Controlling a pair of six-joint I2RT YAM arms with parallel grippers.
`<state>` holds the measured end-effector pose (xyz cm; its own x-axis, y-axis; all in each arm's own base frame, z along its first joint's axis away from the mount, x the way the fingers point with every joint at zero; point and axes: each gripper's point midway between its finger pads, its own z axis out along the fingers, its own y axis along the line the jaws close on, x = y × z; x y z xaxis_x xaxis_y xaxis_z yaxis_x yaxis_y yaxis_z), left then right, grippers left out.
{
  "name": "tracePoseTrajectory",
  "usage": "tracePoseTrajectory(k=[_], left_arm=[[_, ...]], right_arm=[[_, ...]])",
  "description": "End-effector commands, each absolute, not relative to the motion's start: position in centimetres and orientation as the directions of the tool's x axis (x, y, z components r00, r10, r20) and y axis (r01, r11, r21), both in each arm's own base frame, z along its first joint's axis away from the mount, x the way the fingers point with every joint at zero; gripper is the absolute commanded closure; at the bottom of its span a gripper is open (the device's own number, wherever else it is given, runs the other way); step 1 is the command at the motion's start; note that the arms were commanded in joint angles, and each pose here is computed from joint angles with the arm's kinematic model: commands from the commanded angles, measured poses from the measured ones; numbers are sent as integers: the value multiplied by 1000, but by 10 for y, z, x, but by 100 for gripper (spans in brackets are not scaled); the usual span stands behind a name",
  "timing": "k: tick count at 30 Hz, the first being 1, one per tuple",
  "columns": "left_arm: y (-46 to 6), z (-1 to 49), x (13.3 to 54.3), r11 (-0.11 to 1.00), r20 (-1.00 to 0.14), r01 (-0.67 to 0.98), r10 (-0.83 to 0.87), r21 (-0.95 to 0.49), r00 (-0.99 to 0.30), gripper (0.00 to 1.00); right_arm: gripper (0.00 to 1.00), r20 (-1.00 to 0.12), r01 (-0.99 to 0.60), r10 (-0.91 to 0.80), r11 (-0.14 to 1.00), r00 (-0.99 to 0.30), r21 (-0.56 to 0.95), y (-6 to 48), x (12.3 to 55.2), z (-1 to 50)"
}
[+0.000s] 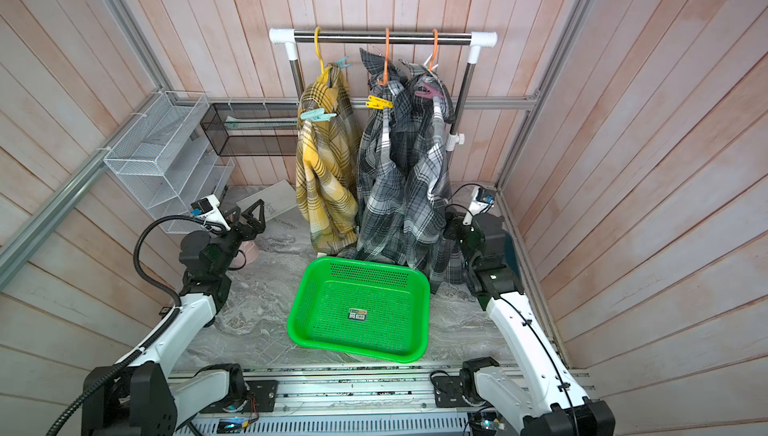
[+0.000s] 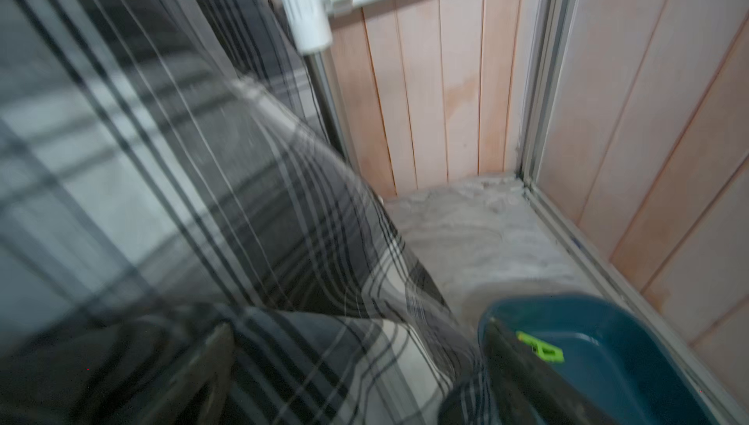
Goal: Remove the clothespins securing long-sleeve shirts to the hanger
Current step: Pick up the hanger from the clothesline.
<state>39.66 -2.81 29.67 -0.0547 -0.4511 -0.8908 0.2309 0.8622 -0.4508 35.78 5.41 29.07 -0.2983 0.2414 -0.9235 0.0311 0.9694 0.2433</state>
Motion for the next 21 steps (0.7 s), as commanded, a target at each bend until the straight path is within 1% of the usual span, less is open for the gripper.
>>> tracePoseTrajectory(k=[1, 6, 8, 9, 11, 14, 15, 17, 21], left_arm=[[-44, 300, 399, 816, -871, 312, -478, -487, -111, 0], [-51, 296, 404, 791, -859, 339, -488, -510, -153, 0], [-53, 296, 403, 780, -855, 352, -493, -517, -161, 0], [-55, 296, 403, 775, -853, 359, -496, -520, -165, 0], [-57, 296, 403, 766, -849, 368, -498, -526, -177, 0], [-60, 297, 402, 755, -846, 385, -500, -531, -187, 0], [-61, 298, 401, 753, -846, 388, -499, -531, -188, 0], [-61, 299, 401, 751, -845, 391, -500, -533, -190, 0], [-63, 299, 399, 747, -843, 396, -500, -535, -196, 0]], right_arm=[[5, -784, 114, 192, 981, -590, 154, 53, 326, 209], [8, -705, 26, 160, 980, -691, 197, 92, 303, 178], [8, -693, -19, 139, 976, -708, 215, 107, 291, 174], [10, -696, -76, 120, 967, -708, 244, 122, 284, 176], [13, -709, -157, 111, 941, -697, 301, 142, 273, 185], [17, -730, -323, 75, 862, -680, 390, 182, 256, 205], [17, -738, -401, 39, 819, -673, 409, 201, 246, 213], [17, -755, -491, -32, 777, -655, 394, 227, 232, 225], [17, -795, -611, -134, 718, -592, 334, 274, 213, 245]])
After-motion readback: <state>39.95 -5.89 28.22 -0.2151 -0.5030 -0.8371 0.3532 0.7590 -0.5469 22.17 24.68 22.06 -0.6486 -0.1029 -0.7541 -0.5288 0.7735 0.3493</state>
